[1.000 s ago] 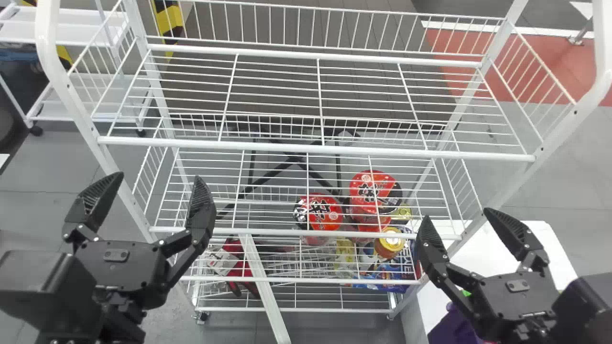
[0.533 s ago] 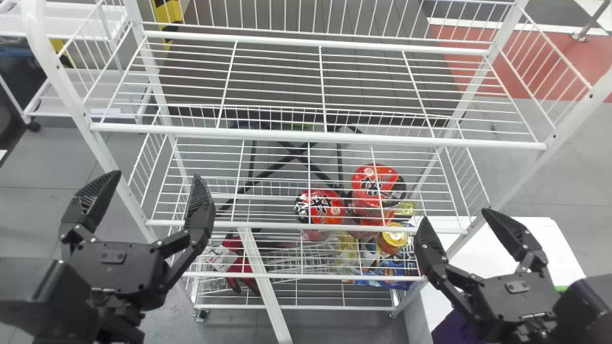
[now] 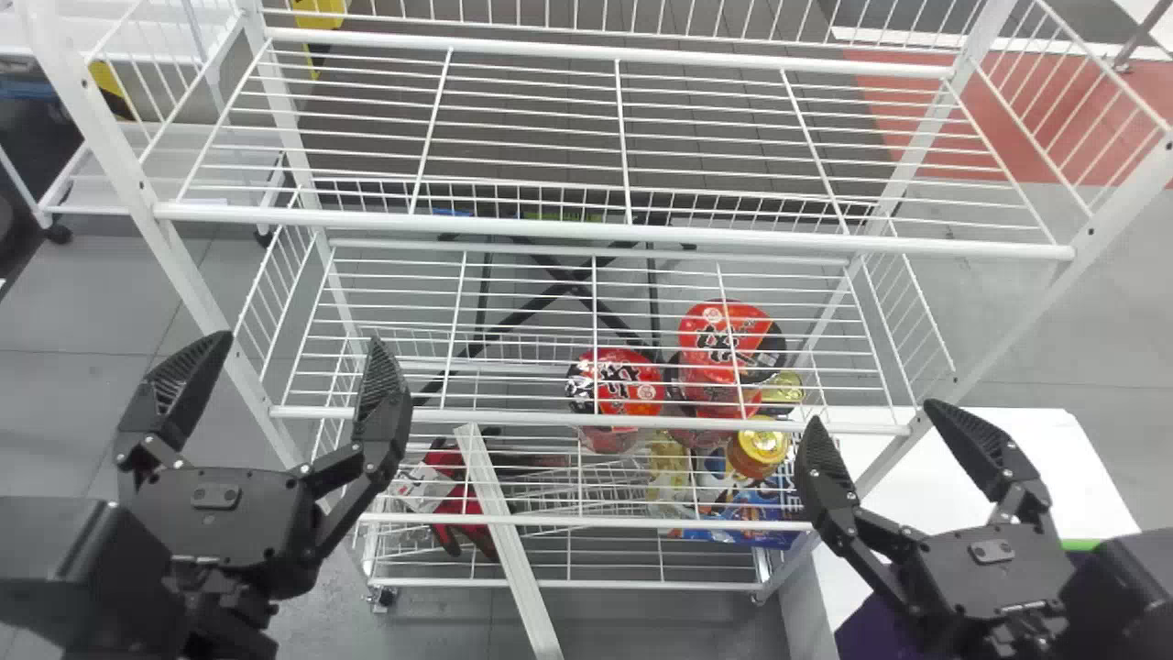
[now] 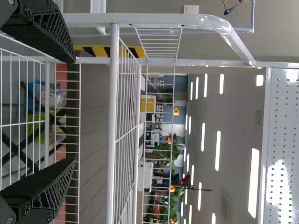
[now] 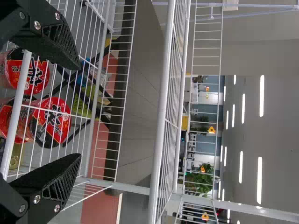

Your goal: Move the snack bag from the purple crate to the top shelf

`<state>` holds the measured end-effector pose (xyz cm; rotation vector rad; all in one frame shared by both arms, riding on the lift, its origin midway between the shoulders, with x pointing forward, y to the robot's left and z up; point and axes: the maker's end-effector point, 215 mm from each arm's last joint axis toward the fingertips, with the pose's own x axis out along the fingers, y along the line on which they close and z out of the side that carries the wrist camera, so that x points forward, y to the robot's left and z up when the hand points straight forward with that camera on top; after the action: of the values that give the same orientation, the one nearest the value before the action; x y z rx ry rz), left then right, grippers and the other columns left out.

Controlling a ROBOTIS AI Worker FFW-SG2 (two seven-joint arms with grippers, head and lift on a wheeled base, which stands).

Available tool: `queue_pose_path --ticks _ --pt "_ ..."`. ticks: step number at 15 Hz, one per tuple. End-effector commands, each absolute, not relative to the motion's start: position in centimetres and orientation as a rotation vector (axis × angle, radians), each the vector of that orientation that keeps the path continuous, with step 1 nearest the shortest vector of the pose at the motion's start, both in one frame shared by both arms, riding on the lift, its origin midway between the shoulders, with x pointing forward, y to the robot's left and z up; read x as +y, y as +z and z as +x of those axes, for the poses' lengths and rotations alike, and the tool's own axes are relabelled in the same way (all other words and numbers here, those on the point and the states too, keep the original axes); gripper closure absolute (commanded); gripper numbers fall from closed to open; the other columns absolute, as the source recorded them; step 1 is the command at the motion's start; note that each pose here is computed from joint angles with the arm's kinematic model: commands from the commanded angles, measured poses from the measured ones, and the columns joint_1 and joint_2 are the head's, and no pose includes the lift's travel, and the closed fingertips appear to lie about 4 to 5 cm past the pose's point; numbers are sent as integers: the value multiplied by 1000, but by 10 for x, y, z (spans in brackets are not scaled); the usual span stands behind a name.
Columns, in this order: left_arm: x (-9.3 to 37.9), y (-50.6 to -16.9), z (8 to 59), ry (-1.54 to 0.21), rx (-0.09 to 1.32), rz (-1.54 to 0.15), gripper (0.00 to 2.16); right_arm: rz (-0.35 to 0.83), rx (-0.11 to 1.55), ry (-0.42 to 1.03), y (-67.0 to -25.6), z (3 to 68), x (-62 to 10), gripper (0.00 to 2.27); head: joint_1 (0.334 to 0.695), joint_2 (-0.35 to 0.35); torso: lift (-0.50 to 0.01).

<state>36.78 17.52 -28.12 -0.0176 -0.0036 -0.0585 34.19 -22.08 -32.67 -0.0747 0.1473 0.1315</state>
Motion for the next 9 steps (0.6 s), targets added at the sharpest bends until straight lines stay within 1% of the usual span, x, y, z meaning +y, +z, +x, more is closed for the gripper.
queue_pose_path --ticks 1,9 --pt "174 -281 367 -62 -2 -19 56 -74 147 131 -327 342 -221 174 695 -74 -247" --pt "177 -284 368 -61 4 -18 56 -71 143 132 -327 343 -220 174 695 -72 -279"
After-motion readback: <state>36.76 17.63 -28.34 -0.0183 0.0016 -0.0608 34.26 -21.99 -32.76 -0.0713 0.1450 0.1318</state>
